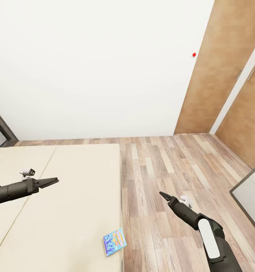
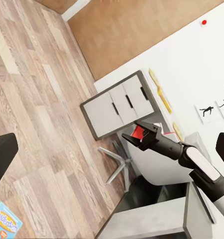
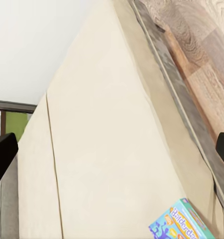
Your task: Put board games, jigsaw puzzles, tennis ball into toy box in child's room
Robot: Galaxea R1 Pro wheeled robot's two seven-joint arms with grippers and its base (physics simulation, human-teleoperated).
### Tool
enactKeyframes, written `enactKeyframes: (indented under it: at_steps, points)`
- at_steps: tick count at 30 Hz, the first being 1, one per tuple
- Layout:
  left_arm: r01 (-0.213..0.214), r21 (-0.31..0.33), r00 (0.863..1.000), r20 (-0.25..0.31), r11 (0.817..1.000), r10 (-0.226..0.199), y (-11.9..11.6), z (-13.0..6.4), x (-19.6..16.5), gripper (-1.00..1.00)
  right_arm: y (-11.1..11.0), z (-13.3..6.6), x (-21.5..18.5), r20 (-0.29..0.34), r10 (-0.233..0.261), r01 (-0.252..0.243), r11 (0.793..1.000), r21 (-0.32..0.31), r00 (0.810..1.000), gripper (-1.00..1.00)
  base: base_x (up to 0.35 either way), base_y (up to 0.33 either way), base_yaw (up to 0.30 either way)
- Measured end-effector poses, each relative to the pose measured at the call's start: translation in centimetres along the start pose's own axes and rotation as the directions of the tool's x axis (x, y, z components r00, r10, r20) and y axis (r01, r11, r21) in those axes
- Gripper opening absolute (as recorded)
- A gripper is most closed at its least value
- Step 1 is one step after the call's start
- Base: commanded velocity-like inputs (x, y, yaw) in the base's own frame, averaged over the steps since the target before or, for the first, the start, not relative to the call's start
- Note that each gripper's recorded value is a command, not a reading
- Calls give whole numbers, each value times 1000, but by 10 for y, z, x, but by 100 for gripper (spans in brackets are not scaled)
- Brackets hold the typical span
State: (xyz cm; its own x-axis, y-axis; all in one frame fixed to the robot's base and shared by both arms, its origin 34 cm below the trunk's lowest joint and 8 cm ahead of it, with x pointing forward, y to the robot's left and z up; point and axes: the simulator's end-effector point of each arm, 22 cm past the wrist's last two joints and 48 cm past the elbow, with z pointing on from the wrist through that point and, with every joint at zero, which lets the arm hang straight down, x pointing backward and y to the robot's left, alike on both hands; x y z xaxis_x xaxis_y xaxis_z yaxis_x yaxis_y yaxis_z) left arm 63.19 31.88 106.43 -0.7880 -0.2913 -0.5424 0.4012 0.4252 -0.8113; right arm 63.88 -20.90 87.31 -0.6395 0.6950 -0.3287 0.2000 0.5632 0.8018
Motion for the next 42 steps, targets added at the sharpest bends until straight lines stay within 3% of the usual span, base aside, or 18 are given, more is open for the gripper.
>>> enactKeyframes:
  at_steps: [42]
  points:
    - [-59,21,998,31,998,58,-32,-10,-15,100,32,-11,-14,34,-31,32,998,-48,999,100,0,0,0]
